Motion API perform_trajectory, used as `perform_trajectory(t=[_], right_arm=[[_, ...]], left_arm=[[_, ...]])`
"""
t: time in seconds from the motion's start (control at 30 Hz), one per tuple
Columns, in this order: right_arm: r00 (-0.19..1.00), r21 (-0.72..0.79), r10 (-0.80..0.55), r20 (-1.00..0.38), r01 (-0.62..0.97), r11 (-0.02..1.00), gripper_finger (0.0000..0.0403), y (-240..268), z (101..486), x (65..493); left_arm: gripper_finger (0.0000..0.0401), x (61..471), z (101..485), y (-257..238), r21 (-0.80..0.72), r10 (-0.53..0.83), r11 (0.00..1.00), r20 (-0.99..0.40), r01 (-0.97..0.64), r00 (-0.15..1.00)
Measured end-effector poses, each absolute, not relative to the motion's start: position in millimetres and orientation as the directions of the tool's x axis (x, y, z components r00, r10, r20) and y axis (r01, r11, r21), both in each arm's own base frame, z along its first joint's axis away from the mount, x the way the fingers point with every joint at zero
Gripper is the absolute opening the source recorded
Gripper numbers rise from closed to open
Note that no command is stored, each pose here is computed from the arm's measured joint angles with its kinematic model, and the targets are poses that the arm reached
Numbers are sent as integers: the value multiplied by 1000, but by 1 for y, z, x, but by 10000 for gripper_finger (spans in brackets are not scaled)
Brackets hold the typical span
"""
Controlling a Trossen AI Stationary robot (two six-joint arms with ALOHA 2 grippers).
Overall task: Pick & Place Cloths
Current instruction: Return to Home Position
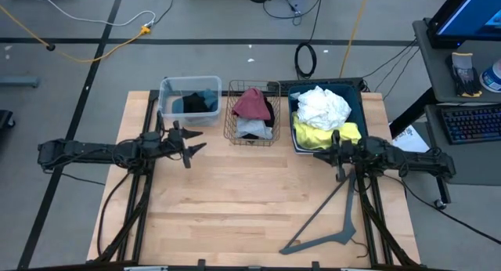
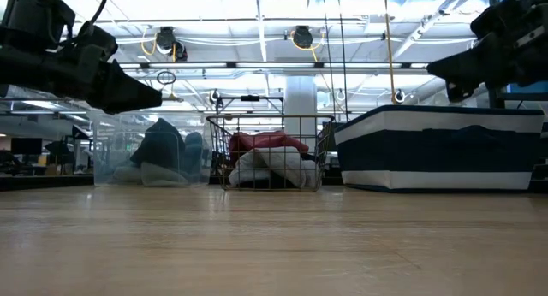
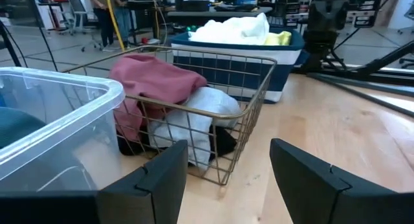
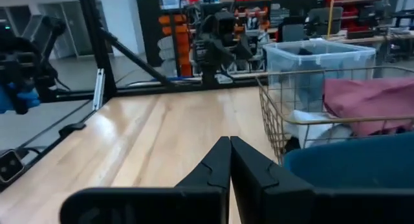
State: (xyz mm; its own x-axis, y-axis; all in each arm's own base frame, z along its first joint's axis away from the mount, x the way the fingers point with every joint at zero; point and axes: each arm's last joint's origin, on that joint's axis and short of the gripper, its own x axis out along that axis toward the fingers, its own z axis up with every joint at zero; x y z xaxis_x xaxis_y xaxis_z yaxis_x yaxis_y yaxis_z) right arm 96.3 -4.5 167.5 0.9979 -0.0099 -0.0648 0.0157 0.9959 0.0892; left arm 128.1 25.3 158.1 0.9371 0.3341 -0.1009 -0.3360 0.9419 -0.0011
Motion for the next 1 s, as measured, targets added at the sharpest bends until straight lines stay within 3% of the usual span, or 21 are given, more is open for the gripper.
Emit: perform_trajectory(t=[0.5,0.7,1.0], right_arm=[[990,-31,120,-76,-123,992,0,-1,165,96],[990,28,121,-72,-119,992,1,-1,165,96],[989,-1,126,83,-126,992,6,-1,178,97]], left_arm=[[223,128,158,26,-5,338,940,-100,-340,936],[223,128,158,26,-4,338,941,-100,-340,936],[223,128,158,26,-4,338,941,-100,-340,936]])
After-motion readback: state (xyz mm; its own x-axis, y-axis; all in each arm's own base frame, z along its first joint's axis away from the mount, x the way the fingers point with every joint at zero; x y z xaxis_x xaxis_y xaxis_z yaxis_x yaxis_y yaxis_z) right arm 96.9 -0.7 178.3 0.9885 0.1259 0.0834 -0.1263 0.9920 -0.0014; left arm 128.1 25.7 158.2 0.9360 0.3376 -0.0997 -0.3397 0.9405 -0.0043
